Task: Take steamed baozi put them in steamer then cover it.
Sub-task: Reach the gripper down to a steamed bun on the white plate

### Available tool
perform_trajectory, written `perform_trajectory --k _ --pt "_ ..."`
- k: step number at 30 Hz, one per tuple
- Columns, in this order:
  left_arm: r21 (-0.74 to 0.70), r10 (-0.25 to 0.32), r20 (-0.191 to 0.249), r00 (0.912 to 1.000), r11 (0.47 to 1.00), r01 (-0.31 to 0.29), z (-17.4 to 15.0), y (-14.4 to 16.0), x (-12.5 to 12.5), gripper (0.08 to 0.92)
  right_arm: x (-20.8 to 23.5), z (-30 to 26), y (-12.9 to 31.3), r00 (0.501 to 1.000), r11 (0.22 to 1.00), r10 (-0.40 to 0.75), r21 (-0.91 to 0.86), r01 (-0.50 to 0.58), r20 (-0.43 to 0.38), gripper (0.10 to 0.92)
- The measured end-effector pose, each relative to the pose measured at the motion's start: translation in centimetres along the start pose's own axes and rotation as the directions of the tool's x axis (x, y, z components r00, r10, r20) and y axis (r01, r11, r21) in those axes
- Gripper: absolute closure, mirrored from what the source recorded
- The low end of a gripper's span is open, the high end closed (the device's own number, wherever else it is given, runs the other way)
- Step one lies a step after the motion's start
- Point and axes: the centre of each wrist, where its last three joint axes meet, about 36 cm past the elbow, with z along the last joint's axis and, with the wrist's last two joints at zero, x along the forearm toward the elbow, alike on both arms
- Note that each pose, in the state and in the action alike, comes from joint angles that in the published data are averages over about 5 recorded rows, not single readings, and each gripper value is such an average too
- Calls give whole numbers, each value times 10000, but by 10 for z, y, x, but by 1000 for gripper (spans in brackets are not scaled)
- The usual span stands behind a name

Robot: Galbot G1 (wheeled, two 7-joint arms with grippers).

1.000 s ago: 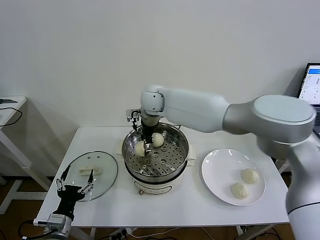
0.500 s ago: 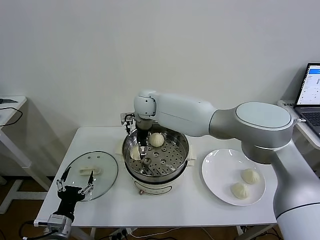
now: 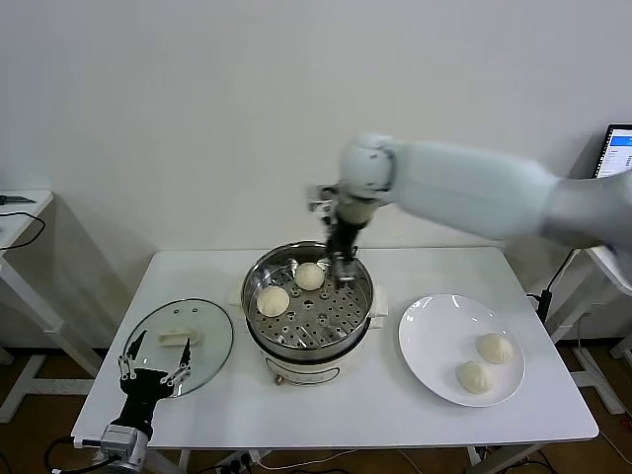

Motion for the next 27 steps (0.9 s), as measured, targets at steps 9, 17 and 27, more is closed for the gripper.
perform_trajectory --k 9,17,27 --pt "-48 65 60 10000 10000 -65 -4 -5 3 177 -21 120 50 9998 9945 -197 -1024 204 83 200" --pt "-110 64 -31 10000 9999 -64 -3 -8 8 177 -68 187 83 9987 9870 -459 -1553 420 -216 200" --pt "-79 43 -16 10000 10000 -43 -3 -9 7 177 -108 226 108 9928 9804 -944 -1800 799 -736 200"
